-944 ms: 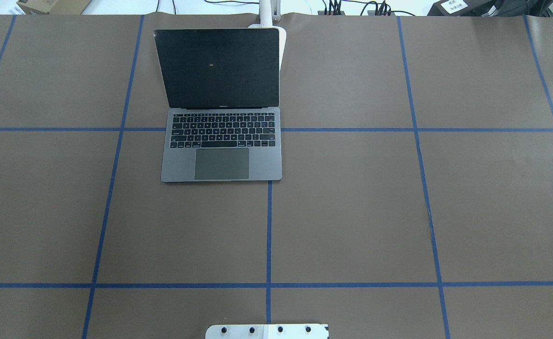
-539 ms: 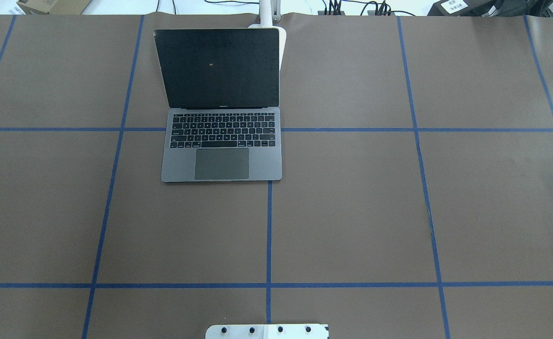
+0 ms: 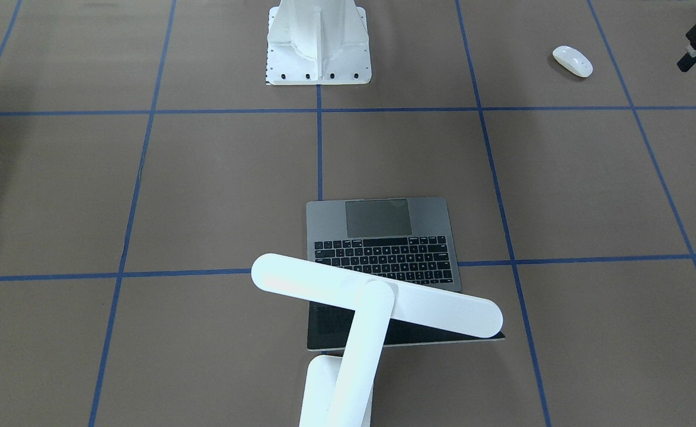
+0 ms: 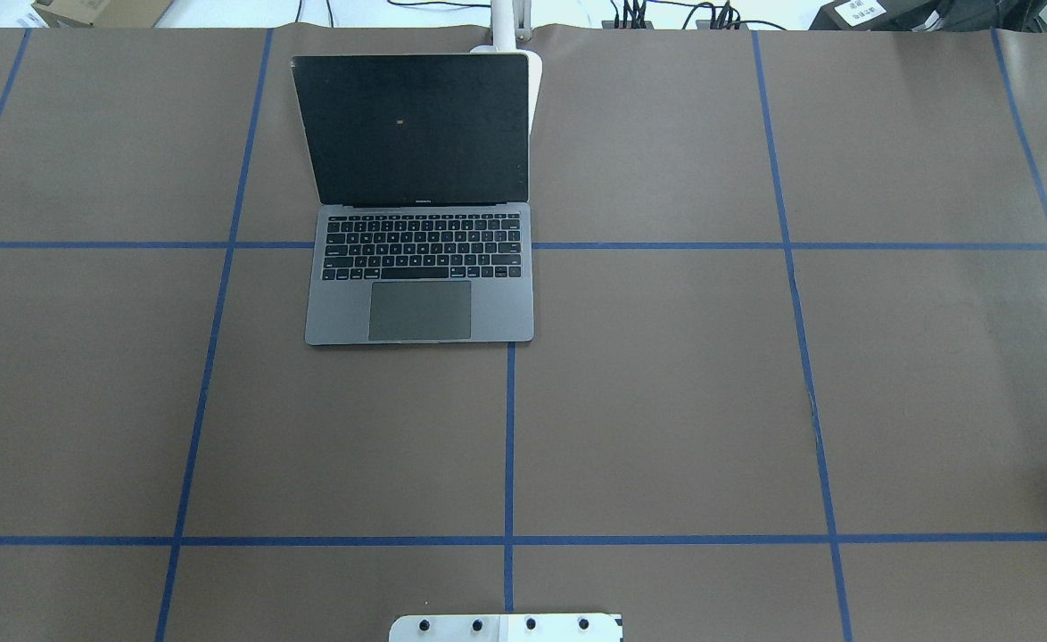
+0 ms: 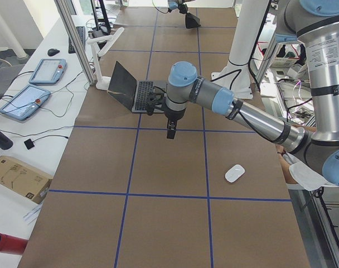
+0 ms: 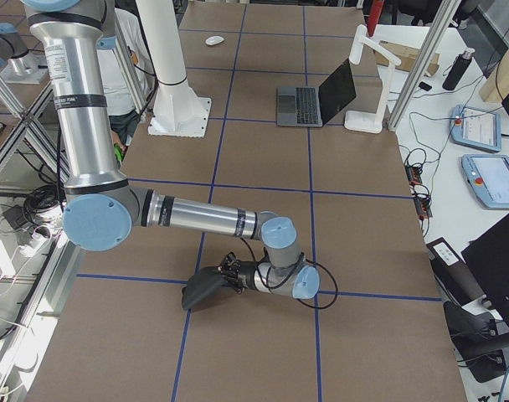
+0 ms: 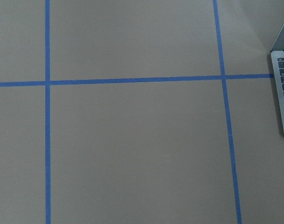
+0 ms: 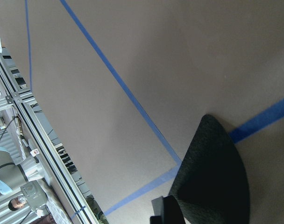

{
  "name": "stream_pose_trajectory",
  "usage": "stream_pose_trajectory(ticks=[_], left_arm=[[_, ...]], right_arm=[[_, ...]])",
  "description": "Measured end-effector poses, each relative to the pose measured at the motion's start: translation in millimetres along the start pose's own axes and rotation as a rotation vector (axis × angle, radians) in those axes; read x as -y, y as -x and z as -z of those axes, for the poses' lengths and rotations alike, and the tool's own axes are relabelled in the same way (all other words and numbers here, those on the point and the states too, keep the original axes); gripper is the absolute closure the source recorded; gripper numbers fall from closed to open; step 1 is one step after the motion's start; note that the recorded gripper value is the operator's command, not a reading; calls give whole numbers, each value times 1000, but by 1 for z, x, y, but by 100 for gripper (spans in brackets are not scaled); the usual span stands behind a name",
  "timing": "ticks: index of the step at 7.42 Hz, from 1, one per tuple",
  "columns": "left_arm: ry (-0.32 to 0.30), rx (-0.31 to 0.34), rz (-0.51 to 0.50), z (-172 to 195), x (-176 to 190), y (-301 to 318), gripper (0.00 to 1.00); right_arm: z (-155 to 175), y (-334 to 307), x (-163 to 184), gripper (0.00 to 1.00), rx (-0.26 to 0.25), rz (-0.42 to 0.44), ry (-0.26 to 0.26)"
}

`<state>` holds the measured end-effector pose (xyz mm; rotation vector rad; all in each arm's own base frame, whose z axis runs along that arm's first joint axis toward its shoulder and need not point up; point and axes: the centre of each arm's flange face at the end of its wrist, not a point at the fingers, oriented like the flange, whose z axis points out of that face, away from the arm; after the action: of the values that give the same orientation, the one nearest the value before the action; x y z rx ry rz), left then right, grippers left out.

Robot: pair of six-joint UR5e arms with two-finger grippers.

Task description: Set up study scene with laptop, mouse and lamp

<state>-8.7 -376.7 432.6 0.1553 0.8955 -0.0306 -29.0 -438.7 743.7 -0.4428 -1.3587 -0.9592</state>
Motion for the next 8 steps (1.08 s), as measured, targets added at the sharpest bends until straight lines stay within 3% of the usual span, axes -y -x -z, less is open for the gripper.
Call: stream_pose_trajectory(ticks=[2,4,8], left_arm=[[14,5,17,-7,0,7,0],[27,10,30,-13,0,14,0],[49,17,53,-25,3,27,0]], right_arm=[[51,45,49,100,16,-52,-35],[87,80,100,100,-13,-110,-97],[83,138,234,100,-40,-206,-230]])
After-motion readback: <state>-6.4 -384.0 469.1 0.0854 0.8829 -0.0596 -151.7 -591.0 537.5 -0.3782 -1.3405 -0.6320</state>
